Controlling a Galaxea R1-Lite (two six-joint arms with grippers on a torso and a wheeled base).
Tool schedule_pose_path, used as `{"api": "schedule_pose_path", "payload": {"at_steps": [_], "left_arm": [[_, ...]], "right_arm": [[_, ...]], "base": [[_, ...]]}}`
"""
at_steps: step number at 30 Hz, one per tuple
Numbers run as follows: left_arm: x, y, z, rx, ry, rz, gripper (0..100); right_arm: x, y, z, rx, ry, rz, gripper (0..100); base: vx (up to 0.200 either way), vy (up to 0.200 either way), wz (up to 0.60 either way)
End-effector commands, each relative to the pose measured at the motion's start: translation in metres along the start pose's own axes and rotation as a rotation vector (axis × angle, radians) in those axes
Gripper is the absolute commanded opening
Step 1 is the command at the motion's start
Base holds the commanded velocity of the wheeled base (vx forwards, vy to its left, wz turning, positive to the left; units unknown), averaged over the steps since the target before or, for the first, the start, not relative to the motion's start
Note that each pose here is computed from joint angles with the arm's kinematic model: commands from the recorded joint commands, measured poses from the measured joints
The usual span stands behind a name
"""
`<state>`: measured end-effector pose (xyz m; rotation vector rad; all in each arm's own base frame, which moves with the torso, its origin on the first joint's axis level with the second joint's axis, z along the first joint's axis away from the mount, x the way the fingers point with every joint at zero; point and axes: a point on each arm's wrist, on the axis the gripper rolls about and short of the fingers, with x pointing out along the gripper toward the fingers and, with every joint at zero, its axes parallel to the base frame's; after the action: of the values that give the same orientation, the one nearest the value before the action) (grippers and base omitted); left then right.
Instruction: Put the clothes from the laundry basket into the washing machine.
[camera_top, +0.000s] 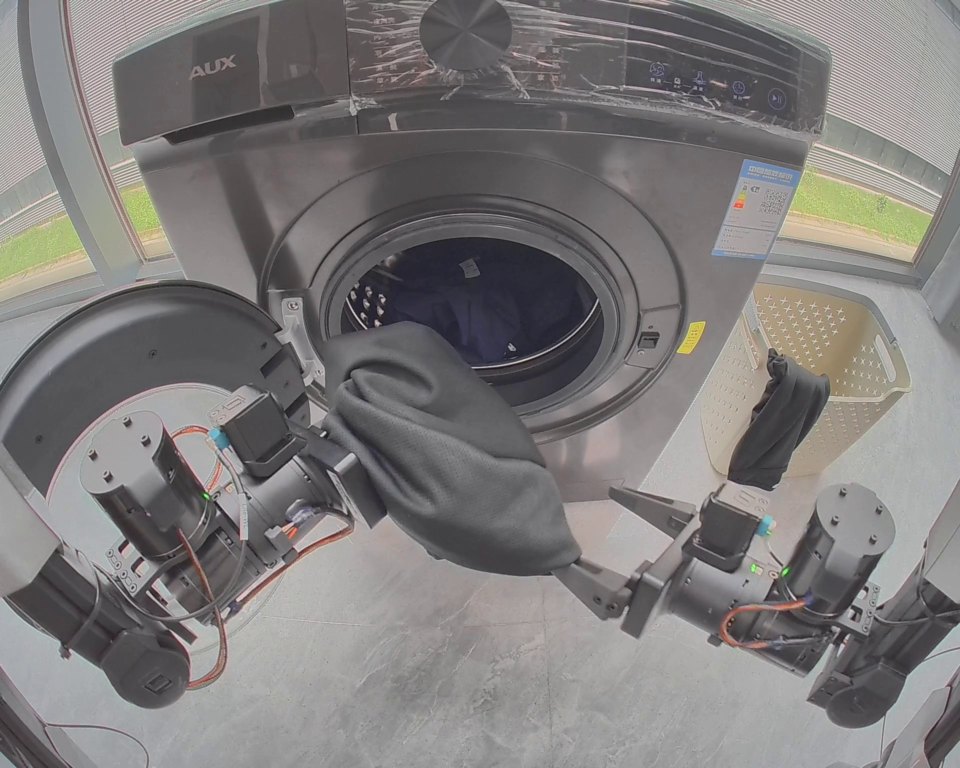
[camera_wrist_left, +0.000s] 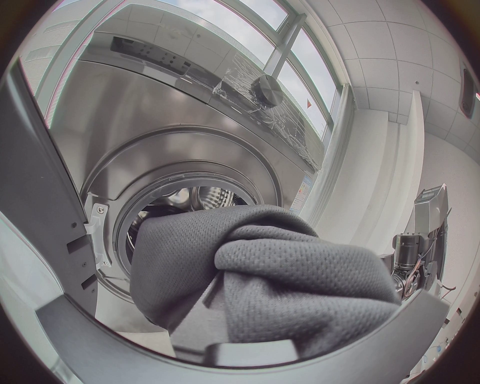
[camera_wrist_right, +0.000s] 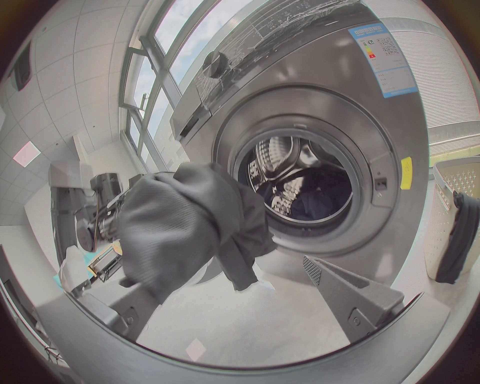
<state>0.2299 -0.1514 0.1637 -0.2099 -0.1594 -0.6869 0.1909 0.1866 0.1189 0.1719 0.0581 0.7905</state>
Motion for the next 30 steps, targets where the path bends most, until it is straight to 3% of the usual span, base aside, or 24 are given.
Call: {"api": "schedule_pose_path", "payload": {"at_steps": [1,4,8,18,26,29,30], "left_arm": [[-0.008,-0.001,0.003,-0.007,0.002,0.003,0],[-0.017,0.003,-0.006,-0.007,0.051,0.016,0],[-0.02,0.008,-0.009,0.0,0.071,0.037,0],[-0.027,0.01,-0.014,0.042,0.103,0.045,0],[-0.027,0.01,-0.015,0.043,0.106,0.045,0],[-0.027,0.01,-0.017,0.054,0.114,0.045,0],[-0.029,0.01,-0.021,0.072,0.134,0.048,0]], "right_arm": [[-0.03,-0.015,-0.009,-0.007,0.075,-0.071,100],[-0.028,-0.036,-0.016,-0.001,0.106,-0.161,100],[-0.028,-0.045,-0.017,0.002,0.111,-0.2,100],[-0.026,-0.043,-0.014,0.004,0.094,-0.191,100],[-0.024,-0.042,-0.015,0.007,0.096,-0.187,100],[-0.024,-0.042,-0.015,0.007,0.094,-0.186,100],[-0.025,-0.042,-0.014,0.007,0.091,-0.186,100]], "base": [[0.0,0.0,0.0],[0.0,0.0,0.0],[0.0,0.0,0.0],[0.0,0.0,0.0],[0.0,0.0,0.0],[0.0,0.0,0.0],[0.0,0.0,0.0]]}}
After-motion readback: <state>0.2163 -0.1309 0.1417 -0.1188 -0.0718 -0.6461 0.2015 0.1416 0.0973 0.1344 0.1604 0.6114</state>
